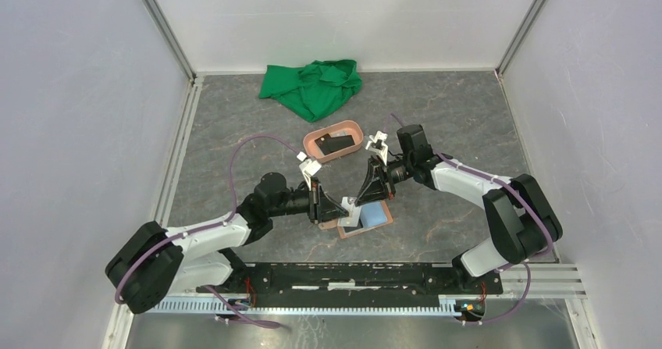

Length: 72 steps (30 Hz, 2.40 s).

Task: Put the credit cards into the card holder
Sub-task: Insert the credit card into the card holder.

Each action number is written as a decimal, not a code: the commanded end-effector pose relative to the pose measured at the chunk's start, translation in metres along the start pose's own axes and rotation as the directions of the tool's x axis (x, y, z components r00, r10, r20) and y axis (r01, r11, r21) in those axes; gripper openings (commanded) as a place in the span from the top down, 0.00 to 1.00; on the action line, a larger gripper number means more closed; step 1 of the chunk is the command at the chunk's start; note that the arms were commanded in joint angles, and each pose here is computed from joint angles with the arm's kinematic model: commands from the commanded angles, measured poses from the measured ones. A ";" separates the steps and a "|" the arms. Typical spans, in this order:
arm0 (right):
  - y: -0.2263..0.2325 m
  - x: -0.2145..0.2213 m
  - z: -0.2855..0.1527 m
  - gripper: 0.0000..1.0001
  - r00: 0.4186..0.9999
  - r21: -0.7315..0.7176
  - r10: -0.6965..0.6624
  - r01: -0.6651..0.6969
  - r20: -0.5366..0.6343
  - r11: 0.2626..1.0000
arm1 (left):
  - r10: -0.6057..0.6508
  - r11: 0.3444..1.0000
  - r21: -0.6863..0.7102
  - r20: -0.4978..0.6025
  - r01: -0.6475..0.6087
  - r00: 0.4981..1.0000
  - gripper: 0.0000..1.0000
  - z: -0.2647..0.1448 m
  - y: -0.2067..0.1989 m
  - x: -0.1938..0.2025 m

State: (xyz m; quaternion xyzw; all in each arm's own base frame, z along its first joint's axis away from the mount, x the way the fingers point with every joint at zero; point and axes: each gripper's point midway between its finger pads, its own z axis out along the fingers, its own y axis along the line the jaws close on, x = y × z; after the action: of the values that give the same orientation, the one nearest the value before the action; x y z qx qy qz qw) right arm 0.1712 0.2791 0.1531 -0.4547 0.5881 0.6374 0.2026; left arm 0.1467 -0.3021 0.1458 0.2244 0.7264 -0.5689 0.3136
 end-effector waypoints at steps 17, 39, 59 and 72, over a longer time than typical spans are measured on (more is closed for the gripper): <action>-0.068 -0.007 -0.116 0.38 0.989 0.603 -0.136 0.144 -0.059 0.785 | -0.509 0.845 -0.007 0.298 0.535 0.808 0.98 -0.030 0.013 -0.002; -0.102 0.054 -0.110 0.80 0.975 0.615 0.083 0.062 -0.205 0.786 | -0.554 0.815 -0.080 0.187 0.575 0.811 0.98 0.029 0.059 0.018; -0.105 0.064 -0.101 0.81 0.963 0.600 0.117 0.054 -0.242 0.798 | -0.601 0.764 -0.195 0.133 0.616 0.788 0.98 0.038 0.081 0.041; -0.105 0.068 -0.094 0.81 0.958 0.583 0.124 0.052 -0.257 0.811 | -0.642 0.720 -0.234 0.134 0.654 0.755 0.98 0.038 0.088 0.049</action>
State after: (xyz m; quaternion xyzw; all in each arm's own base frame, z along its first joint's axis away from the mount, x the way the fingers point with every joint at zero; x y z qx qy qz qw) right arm 0.2426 0.1917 0.0411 -0.4337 0.7954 0.3616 0.2204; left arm 0.1763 -0.3110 0.0389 -0.0837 0.8269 -0.5348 0.1523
